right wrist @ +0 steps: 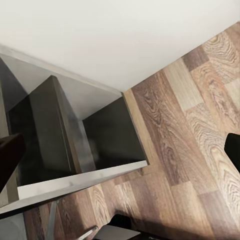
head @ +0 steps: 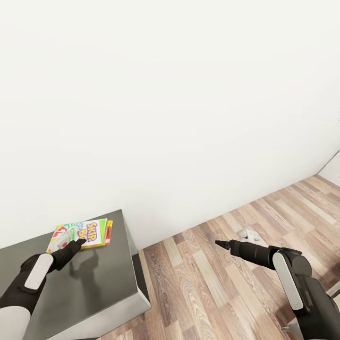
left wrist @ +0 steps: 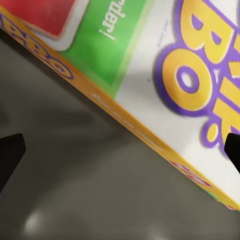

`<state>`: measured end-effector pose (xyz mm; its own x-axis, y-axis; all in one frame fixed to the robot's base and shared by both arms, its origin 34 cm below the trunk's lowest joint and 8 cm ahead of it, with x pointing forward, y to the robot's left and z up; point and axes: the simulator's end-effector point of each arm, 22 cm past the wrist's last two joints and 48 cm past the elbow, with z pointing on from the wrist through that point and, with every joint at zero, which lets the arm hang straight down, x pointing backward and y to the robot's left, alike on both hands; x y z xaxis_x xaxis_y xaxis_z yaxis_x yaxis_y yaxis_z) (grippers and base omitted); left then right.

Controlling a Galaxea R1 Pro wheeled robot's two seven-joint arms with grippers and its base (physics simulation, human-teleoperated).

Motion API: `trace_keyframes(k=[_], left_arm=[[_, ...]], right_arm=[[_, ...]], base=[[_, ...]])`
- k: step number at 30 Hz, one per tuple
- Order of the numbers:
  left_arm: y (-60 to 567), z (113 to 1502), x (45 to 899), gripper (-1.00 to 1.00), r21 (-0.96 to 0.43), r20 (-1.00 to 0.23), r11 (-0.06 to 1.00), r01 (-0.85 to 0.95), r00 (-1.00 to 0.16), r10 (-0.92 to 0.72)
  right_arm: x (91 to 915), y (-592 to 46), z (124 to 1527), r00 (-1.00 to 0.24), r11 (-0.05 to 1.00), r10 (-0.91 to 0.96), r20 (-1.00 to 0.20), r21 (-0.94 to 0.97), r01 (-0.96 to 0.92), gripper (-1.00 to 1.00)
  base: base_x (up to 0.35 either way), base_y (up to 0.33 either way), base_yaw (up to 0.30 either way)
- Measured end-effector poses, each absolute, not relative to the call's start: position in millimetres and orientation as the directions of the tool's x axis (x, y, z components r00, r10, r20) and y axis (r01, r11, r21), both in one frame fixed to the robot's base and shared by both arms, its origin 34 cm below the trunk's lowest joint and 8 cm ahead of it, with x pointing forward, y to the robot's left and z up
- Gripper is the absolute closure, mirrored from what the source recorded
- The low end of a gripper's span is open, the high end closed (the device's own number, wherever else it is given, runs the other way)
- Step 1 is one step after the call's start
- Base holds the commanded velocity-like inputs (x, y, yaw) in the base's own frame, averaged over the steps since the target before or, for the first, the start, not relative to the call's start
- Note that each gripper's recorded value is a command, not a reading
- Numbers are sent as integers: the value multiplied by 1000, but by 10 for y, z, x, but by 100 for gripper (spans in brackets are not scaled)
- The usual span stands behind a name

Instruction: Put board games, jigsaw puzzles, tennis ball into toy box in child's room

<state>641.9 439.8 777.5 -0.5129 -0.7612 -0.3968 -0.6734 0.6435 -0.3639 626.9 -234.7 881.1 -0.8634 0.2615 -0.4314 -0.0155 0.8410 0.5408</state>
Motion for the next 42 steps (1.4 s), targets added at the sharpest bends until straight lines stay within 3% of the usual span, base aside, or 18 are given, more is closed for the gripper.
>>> trace_keyframes(k=[26,42], left_arm=[[4433,8137,6703,-100,-412,-461,660,-628,-481,-746],[4365,8209,6761,-100,-428,-461,666,-611,-487,-742]], right_arm=[[6267,-2349,8800,-864,843,260,-431,537,-14,-100],[6263,-2349,8783,-866,847,258,-429,532,-11,-100]], base=[[0,0,-45],[0,0,239]])
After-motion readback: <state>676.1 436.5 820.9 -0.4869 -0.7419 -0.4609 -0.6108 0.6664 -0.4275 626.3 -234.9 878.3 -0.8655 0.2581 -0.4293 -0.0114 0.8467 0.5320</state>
